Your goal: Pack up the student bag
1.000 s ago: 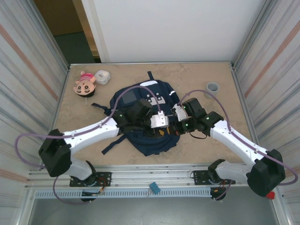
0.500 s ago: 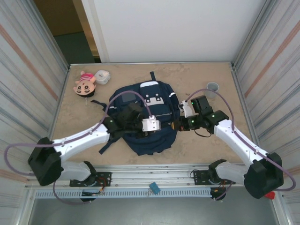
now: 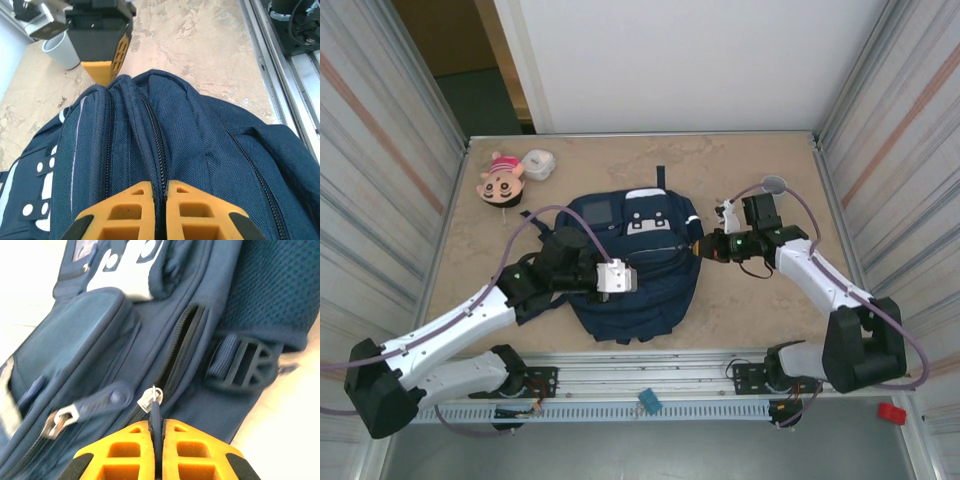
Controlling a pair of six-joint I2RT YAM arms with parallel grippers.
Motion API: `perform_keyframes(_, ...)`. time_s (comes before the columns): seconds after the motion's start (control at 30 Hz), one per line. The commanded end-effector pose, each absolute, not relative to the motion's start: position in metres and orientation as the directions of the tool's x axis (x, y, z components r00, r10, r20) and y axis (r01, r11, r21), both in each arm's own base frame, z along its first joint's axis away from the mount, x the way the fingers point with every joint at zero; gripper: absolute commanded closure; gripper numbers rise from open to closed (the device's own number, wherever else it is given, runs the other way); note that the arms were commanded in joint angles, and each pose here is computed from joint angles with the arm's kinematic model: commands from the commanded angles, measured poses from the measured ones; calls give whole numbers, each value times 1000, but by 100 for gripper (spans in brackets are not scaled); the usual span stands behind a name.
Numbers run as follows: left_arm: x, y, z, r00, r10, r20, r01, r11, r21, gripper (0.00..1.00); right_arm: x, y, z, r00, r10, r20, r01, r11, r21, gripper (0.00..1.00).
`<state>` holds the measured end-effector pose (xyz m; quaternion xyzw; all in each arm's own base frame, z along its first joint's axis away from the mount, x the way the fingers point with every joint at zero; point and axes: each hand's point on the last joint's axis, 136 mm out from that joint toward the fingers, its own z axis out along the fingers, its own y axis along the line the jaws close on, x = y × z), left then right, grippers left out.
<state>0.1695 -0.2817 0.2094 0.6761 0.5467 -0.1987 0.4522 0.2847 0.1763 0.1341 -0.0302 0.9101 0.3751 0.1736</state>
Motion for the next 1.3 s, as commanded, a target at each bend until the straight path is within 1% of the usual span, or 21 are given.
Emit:
perform_keyframes(0.0,139,-283,261,441,400,-803,890,-78,450,100,347,136,132,-863,230,-450,-77,821,566,100)
perform_keyframes(0.13,129,-285,276,466,350,-813,883,-117,455,100,374,118,112,-834,303,-461,24,855,518,100)
perform_keyframes(0.23,125,-284,279,477,337,-812,878,-131,461,100,388,110,103,-820,348,-454,71,850,522,100)
perform_keyframes(0.37,129,-281,267,470,376,-798,879,-121,461,100,398,115,107,-812,350,-467,44,835,549,100)
perform_keyframes(0.53,144,-280,243,451,433,-780,882,-79,465,100,394,116,128,-790,358,-497,22,827,561,100)
perform_keyframes(0.57,147,-281,238,437,445,-782,887,-72,456,100,391,116,134,-787,360,-501,19,826,563,95)
perform_keyframes(0.6,150,-281,235,425,452,-784,892,-62,447,99,388,115,139,-787,360,-502,18,825,564,84)
perform_keyframes(0.63,154,-282,233,406,461,-789,899,-47,436,88,384,115,146,-787,360,-500,18,824,566,72)
perform_keyframes(0.67,157,-283,234,389,464,-795,904,-29,426,73,379,114,152,-789,365,-495,27,825,565,57)
perform_keyframes(0.73,163,-284,237,341,481,-808,919,11,394,47,368,111,166,-791,380,-480,51,822,567,44)
perform_keyframes(0.77,170,-282,241,300,492,-817,924,62,377,39,360,113,174,-791,385,-476,48,814,579,39)
perform_keyframes(0.83,187,-279,249,204,490,-848,923,192,333,32,343,116,187,-790,390,-473,45,806,590,33)
perform_keyframes(0.93,204,-270,249,43,458,-888,914,340,220,26,317,123,195,-790,409,-458,62,795,603,31)
perform_keyframes(1.0,222,-260,242,-103,438,-893,875,468,128,25,300,134,191,-804,410,-431,67,782,620,31)
perform_keyframes(1.07,240,-246,228,-275,389,-879,797,604,18,25,283,149,180,-828,393,-400,70,780,622,31)
perform_keyframes(1.13,257,-225,208,-464,300,-833,661,743,-100,23,266,164,163,-858,361,-365,77,794,604,31)
perform_keyframes(1.2,265,-205,184,-602,211,-770,524,832,-182,23,252,177,146,-883,328,-336,81,811,579,31)
perform_keyframes(1.27,266,-189,161,-692,133,-710,405,886,-228,23,242,186,130,-900,305,-311,91,829,551,31)
